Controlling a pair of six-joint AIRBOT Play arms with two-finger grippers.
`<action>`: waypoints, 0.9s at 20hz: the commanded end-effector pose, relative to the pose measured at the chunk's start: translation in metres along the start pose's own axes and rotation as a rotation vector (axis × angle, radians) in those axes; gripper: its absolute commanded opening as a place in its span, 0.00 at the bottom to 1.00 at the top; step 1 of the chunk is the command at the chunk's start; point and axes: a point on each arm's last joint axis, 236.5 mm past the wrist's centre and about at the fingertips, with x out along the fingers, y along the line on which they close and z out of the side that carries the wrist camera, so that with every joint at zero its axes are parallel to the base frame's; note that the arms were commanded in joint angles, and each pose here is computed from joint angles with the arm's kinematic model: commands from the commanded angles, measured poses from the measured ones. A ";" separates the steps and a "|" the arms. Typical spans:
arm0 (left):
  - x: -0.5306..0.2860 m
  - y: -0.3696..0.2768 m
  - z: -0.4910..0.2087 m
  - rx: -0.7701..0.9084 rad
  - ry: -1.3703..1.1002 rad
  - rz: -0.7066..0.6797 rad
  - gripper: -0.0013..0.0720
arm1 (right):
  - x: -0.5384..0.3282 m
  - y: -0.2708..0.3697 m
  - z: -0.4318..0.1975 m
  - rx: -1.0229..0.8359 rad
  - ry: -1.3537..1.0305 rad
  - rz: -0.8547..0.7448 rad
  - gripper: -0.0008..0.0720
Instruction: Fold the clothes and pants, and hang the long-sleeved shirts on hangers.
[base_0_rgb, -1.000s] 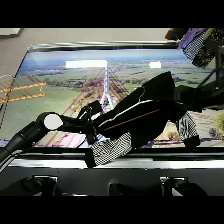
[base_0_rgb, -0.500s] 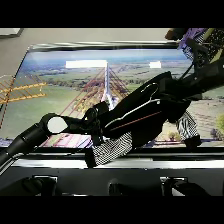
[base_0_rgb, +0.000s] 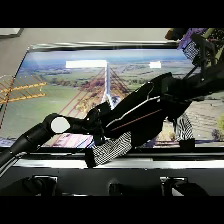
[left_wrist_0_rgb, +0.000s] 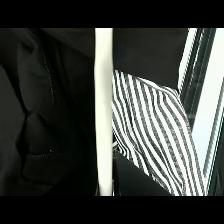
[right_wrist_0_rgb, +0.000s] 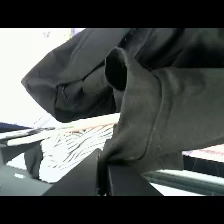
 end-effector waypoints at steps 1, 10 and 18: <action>0.000 0.000 -0.001 -0.017 0.004 -0.001 0.07 | -0.002 -0.025 0.010 -0.008 -0.044 -0.107 0.06; 0.002 -0.004 -0.014 -0.023 0.059 -0.019 0.07 | -0.025 -0.008 0.003 -0.040 -0.088 -0.053 0.06; -0.002 0.005 0.007 -0.025 0.020 0.004 0.07 | 0.029 0.033 -0.004 -0.199 0.025 -0.027 0.06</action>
